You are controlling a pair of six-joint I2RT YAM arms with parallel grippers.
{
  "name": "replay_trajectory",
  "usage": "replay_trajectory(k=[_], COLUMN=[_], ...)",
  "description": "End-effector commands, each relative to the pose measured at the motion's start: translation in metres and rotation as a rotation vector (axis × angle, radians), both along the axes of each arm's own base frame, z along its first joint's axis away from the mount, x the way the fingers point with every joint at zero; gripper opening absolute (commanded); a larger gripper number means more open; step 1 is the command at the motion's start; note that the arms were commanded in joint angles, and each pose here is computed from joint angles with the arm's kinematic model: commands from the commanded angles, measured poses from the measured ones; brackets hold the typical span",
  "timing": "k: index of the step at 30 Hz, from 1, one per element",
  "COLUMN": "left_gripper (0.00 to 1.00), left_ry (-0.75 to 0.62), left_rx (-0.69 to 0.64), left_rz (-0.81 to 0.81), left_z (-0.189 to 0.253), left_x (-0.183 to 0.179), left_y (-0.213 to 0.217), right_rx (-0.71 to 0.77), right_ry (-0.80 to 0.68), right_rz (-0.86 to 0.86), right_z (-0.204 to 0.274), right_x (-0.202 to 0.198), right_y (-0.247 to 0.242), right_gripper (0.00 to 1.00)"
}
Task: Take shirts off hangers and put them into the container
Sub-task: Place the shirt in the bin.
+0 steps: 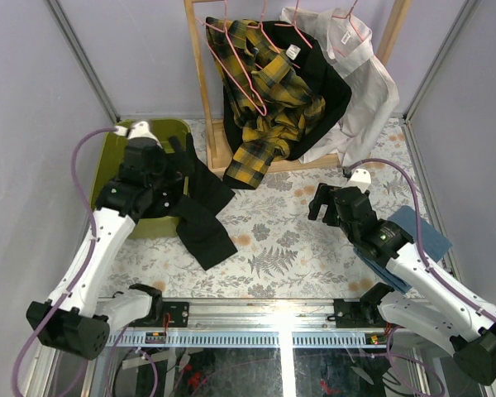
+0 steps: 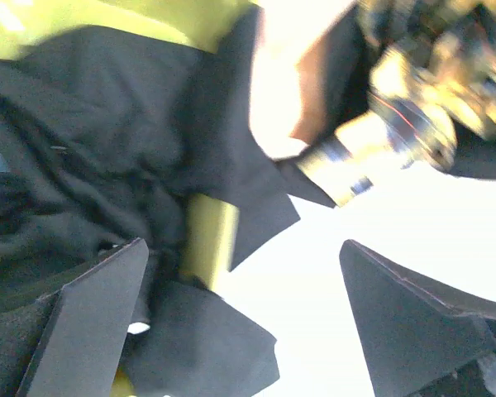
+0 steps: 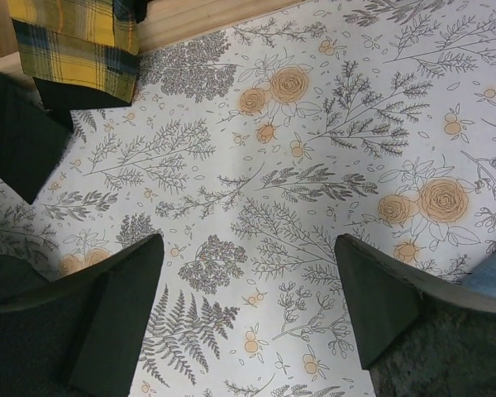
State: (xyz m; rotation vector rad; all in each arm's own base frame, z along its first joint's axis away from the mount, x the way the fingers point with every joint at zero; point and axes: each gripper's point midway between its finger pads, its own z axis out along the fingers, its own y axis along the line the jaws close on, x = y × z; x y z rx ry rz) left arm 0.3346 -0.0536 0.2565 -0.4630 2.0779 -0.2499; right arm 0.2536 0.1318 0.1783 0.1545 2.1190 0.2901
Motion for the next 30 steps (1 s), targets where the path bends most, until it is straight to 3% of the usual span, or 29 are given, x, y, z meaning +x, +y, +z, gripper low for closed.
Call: replay_trajectory(k=[1,5,12,26,30], left_gripper=[1.00,1.00,1.00,1.00,1.00], left_ry=[0.002,0.077,0.236,0.440,0.489], left_rx=[0.000,0.061,0.216,0.516,0.547], left_rz=[-0.240,-0.308,-0.187,-0.304,-0.310], left_z=[0.007,-0.020,-0.081,-0.170,-0.198], left_x=[-0.024,-0.056,-0.088,-0.107,-0.109], left_y=[-0.068,-0.110,-0.117,-0.145,-0.148], right_rx=[0.039,0.034,0.032,0.037,0.027], right_ry=[-0.054,-0.050,-0.052,-0.041,-0.042], right_rz=[-0.002,-0.005,-0.016,-0.017,-0.024], right_z=[0.022,0.021,0.020,0.017,0.018], right_x=[0.011,0.011,0.011,0.011,0.010], right_y=[0.008,0.008,0.005,0.007,0.003], right_gripper=[0.92,0.92,0.92,0.92,0.92])
